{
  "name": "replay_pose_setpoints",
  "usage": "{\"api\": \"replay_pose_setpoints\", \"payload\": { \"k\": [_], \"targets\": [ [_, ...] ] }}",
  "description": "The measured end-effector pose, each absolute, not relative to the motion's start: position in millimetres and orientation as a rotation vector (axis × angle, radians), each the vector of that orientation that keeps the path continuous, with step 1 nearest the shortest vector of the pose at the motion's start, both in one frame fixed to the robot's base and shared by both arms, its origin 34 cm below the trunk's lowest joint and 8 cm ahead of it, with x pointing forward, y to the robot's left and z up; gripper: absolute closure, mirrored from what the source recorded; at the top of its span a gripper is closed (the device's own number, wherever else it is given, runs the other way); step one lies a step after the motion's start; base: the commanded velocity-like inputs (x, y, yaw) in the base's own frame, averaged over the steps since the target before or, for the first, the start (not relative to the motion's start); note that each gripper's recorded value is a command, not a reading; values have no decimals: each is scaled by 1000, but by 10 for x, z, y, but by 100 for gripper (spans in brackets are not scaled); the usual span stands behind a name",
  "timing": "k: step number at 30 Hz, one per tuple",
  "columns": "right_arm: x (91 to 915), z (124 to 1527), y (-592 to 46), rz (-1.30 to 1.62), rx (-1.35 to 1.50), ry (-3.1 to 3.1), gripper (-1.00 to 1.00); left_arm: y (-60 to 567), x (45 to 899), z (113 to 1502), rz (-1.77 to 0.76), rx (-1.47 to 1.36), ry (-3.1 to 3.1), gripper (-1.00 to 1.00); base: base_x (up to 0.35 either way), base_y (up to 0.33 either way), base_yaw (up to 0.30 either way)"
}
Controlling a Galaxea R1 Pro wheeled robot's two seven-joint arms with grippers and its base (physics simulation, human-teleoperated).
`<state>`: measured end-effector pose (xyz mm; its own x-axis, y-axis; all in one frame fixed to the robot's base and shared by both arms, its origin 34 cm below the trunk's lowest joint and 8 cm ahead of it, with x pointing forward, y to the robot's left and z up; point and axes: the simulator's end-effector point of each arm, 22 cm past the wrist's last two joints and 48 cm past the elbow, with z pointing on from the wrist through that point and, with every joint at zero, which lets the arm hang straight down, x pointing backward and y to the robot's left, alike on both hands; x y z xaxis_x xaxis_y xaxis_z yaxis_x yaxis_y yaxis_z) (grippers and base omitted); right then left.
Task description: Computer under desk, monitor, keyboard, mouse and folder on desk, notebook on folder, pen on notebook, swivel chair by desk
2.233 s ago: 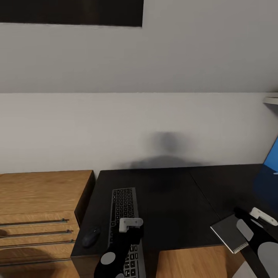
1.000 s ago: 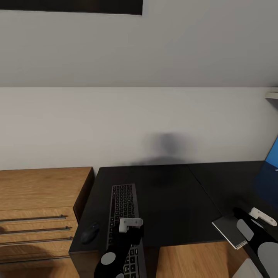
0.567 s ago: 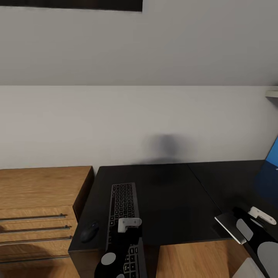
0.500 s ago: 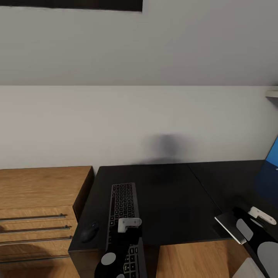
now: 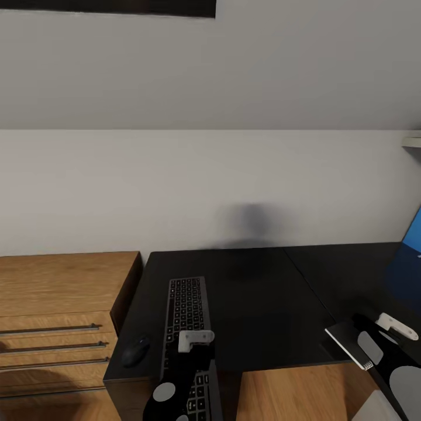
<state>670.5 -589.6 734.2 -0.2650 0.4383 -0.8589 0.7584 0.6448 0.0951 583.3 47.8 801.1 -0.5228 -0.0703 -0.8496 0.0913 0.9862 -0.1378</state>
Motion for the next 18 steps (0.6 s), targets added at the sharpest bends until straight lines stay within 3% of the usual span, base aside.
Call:
{"api": "replay_pose_setpoints", "payload": {
  "k": [18],
  "targets": [
    [6714, 7342, -5884, -415, 945, 1905, -100, 546, 5835, 7973, -183, 23, 2114, -100, -61, 41, 0]
  ]
}}
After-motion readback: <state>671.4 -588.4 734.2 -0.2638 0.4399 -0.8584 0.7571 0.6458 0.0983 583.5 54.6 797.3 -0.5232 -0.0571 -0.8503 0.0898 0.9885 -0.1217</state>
